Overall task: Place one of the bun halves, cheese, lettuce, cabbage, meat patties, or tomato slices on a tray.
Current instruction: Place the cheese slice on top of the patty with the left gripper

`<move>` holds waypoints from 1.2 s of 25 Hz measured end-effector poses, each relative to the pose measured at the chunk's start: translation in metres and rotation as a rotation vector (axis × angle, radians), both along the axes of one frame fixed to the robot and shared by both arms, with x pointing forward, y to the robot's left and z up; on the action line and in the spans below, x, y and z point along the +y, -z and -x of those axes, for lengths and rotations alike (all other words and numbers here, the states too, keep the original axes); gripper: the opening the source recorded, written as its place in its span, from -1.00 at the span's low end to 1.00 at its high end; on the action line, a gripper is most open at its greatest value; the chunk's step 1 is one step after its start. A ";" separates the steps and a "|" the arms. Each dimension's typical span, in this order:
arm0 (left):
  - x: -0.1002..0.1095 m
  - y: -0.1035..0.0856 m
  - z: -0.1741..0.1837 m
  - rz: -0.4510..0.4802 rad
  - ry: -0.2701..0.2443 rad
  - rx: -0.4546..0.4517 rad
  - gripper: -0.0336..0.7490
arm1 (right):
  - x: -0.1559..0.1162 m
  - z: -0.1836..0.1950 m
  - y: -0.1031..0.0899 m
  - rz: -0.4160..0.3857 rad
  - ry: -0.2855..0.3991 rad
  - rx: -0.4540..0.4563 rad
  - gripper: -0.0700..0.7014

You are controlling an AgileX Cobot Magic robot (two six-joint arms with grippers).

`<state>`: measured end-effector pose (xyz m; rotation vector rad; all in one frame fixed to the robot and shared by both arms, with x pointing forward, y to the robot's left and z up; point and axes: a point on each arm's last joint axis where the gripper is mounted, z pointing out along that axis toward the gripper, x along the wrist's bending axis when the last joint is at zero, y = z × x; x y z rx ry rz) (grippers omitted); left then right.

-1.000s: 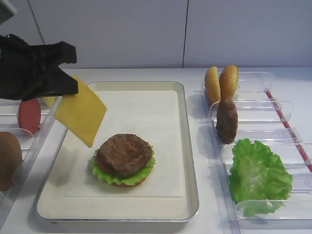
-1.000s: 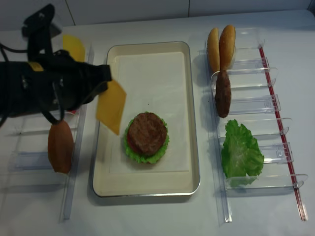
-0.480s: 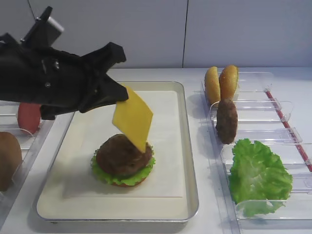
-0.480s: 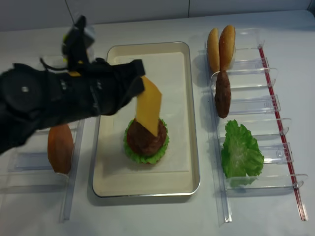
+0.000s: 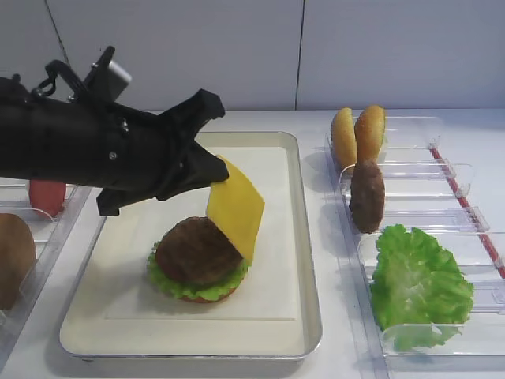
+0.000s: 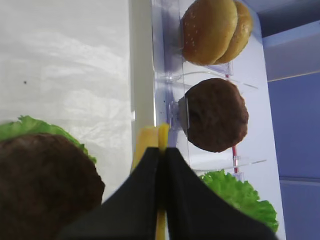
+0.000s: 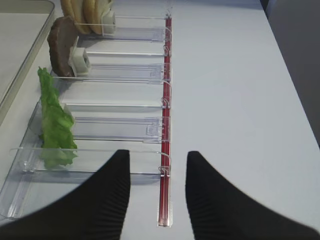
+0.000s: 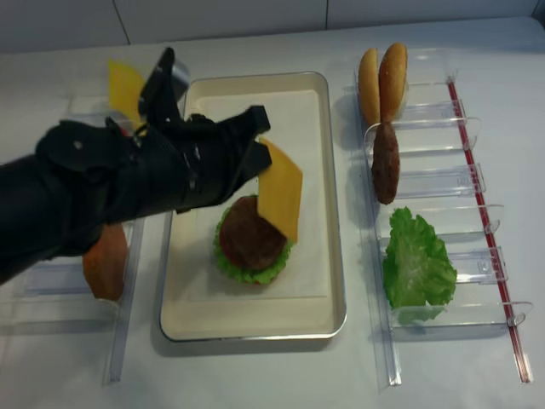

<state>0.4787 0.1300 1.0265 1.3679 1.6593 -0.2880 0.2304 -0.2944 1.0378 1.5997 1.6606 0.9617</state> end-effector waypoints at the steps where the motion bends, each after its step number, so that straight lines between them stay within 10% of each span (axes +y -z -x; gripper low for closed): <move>1: -0.001 0.002 -0.001 -0.003 0.009 0.002 -0.91 | 0.000 0.000 0.000 0.000 0.000 0.000 -0.04; 30: 0.021 0.035 0.002 -0.233 0.020 -0.106 -0.91 | 0.000 0.000 0.000 0.000 0.000 0.000 -0.04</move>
